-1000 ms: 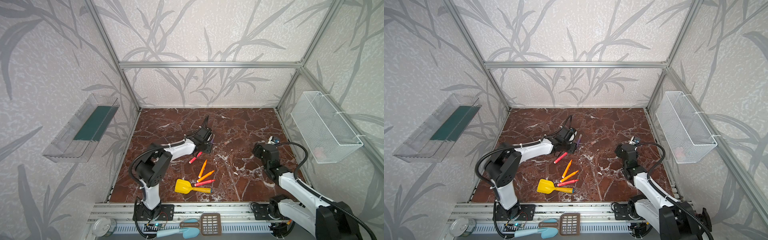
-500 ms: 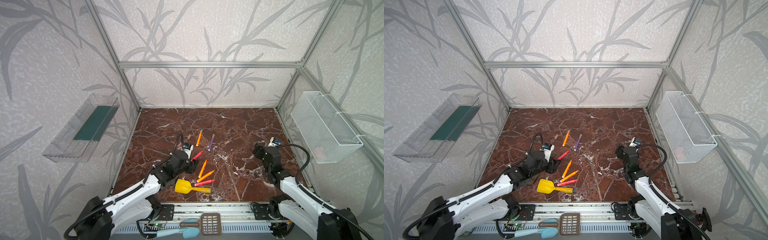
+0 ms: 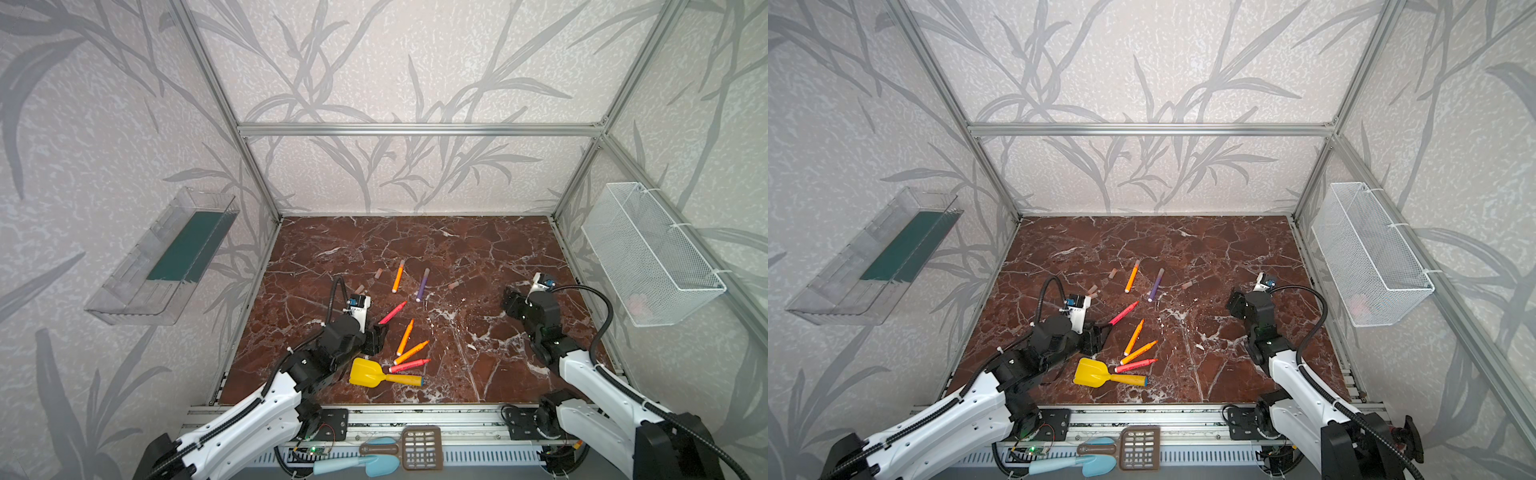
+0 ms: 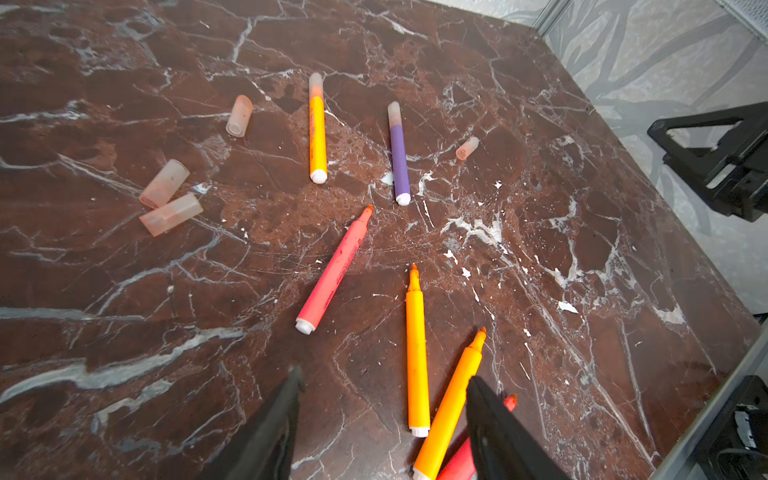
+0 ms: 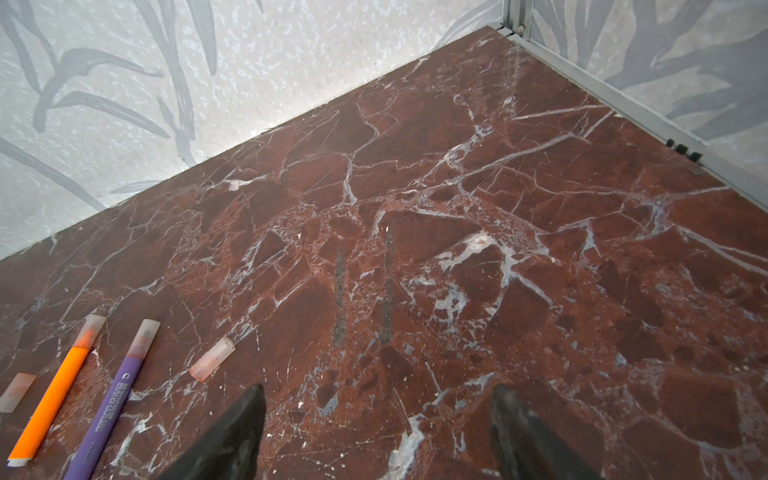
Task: Insert the pens into the pen caps
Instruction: 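Release the purple marker and move the left gripper over the pink marker, then lower the left gripper and grasp the pink marker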
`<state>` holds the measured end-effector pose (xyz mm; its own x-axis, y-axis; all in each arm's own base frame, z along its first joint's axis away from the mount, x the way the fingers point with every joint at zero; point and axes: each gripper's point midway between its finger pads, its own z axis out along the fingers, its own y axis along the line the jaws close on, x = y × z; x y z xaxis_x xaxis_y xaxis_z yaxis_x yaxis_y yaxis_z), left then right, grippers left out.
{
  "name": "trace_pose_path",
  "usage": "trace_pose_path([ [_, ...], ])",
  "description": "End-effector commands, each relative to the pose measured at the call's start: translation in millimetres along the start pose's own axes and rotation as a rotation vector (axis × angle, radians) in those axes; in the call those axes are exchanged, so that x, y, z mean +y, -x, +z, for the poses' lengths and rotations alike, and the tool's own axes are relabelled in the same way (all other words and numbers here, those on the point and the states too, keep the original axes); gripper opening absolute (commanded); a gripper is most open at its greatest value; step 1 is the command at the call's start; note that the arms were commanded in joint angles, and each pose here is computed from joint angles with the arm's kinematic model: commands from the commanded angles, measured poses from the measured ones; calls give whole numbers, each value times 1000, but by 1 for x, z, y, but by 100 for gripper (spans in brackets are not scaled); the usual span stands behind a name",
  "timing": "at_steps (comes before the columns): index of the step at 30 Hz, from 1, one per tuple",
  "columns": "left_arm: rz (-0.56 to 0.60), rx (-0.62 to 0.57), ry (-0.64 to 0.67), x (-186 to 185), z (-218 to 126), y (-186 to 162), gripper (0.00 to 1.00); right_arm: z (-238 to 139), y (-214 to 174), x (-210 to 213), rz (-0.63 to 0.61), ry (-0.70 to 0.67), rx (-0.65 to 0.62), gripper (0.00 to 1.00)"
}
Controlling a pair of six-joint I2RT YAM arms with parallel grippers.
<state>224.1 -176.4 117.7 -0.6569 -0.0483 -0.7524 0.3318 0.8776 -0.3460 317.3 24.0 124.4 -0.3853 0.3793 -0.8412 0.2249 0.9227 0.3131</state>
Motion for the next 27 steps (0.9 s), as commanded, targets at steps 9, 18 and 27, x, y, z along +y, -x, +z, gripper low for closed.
trace_pose_path([
  [9, 57, 90, 233, 30, 41, -3, 62, 1, 3, 14, -26, 71, 9, 82],
  [18, 56, 52, 213, 27, 62, 5, 66, 2, 2, 18, -33, 87, 16, 82],
  [27, 67, 184, 214, 27, 110, -17, 66, -1, -2, 25, -42, 128, 25, 82],
])
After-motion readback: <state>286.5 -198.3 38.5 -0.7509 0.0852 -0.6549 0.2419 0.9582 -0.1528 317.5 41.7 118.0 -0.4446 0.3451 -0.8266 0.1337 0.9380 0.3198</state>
